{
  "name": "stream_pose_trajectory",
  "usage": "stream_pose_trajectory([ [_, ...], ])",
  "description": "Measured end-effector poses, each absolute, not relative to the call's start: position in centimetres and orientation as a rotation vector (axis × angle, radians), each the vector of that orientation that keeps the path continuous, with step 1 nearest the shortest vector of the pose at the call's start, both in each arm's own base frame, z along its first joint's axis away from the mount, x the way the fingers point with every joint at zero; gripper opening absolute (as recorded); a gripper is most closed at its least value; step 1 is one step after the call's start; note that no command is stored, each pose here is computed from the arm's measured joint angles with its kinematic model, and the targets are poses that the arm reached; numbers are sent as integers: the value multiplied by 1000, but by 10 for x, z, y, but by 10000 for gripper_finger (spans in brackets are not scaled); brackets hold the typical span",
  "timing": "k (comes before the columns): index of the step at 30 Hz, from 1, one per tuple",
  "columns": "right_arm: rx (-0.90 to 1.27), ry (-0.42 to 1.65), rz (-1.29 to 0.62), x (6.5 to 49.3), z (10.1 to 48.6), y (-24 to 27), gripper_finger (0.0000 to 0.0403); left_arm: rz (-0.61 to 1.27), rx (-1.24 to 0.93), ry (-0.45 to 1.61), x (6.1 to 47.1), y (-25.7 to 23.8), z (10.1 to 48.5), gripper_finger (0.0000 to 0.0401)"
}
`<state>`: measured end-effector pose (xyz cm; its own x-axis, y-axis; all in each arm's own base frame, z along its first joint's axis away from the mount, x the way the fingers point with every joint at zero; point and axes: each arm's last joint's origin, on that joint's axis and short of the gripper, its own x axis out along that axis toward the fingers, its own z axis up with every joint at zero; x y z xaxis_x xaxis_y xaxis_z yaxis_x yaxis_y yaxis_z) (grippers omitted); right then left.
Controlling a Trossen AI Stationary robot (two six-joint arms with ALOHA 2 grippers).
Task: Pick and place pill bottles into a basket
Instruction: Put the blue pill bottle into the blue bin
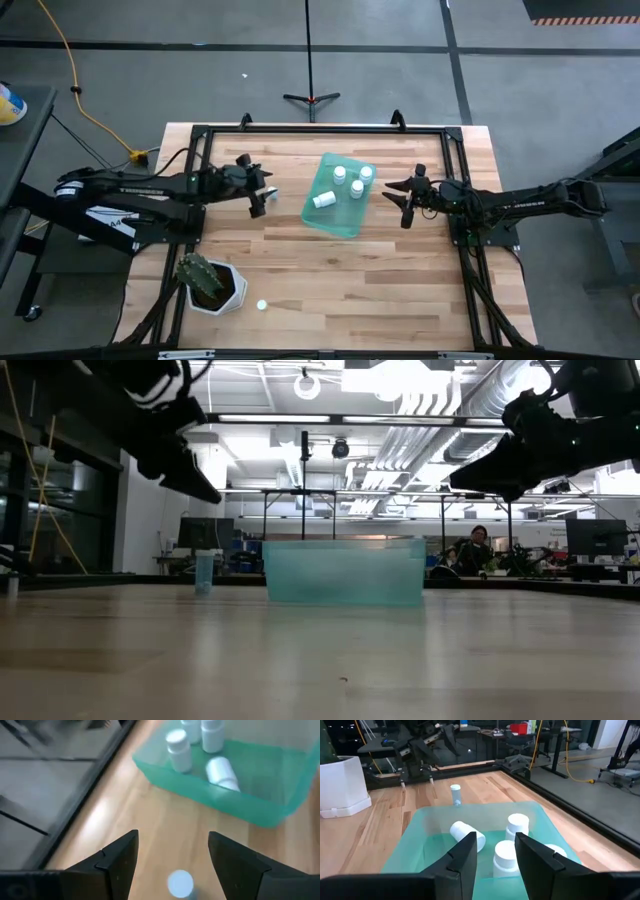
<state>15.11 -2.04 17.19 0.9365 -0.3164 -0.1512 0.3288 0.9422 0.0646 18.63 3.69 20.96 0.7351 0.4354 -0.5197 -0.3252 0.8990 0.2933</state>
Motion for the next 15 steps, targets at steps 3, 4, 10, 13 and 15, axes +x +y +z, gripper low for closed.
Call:
stream_pose_trajectory([
  [3,95,151,-332,151,171,-20,124,347,116,647,189,45,203,276],
  [4,95,150,-331,151,171,-20,124,327,95,656,189,48,201,275],
  [10,94,151,-331,151,171,-20,124,319,36,743,193,62,185,275],
  [13,93,151,-331,151,171,-20,124,331,27,771,194,66,180,275],
  [15,92,152,-331,151,171,-20,124,335,22,785,195,68,177,276],
])
